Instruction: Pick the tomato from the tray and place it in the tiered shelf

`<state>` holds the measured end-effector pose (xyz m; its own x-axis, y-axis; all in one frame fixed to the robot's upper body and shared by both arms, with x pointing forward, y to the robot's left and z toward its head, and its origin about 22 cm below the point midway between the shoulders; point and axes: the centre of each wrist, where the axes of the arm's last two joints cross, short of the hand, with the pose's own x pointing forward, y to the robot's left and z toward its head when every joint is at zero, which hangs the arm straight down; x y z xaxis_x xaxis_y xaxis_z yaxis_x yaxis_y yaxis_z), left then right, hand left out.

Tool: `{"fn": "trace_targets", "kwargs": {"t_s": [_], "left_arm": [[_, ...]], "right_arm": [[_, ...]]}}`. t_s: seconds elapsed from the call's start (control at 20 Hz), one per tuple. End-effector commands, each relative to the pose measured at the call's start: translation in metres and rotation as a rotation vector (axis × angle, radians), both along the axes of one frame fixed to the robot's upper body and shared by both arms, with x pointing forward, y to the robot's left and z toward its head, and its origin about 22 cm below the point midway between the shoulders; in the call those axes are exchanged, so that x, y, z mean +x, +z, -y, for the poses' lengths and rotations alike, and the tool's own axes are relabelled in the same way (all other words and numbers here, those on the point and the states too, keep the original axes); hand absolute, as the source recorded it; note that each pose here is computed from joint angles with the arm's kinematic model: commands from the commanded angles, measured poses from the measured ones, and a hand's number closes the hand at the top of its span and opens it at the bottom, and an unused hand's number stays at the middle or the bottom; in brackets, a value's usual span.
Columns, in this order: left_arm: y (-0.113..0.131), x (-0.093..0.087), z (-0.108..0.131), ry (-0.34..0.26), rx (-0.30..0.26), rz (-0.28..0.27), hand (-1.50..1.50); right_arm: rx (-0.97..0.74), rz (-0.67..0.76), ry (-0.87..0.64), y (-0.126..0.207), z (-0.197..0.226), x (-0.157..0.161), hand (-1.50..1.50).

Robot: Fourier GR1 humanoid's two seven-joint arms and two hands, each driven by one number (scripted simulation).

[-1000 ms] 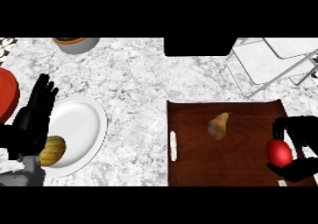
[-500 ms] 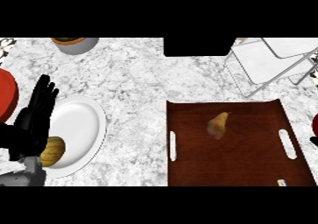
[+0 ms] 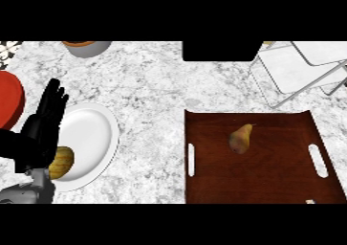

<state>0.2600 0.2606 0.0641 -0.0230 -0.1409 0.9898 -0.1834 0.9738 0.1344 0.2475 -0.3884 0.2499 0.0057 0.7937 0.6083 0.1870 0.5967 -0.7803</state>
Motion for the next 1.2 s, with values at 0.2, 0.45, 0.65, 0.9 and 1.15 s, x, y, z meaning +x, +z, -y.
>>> {"fn": "trace_targets", "kwargs": {"t_s": [0.2,0.45,0.65,0.9,1.15], "left_arm": [[0.011,0.009,0.012,-0.010,-0.020,0.005,0.00],[0.000,0.012,-0.009,-0.001,-0.007,0.014,0.00],[0.007,0.003,-0.011,-0.009,-0.006,0.018,0.00],[-0.002,-0.008,0.001,-0.043,-0.008,0.017,0.00],[-0.011,0.000,0.004,-0.045,-0.001,0.035,0.00]], "right_arm": [[0.037,0.043,-0.049,-0.023,-0.010,0.053,1.50],[0.066,0.069,-0.049,-0.034,0.015,0.089,1.50],[0.084,0.102,-0.072,-0.052,0.029,0.107,1.50],[0.101,0.125,-0.075,-0.084,0.010,0.130,1.50],[0.067,0.141,-0.064,-0.083,0.011,0.145,1.50]]}}
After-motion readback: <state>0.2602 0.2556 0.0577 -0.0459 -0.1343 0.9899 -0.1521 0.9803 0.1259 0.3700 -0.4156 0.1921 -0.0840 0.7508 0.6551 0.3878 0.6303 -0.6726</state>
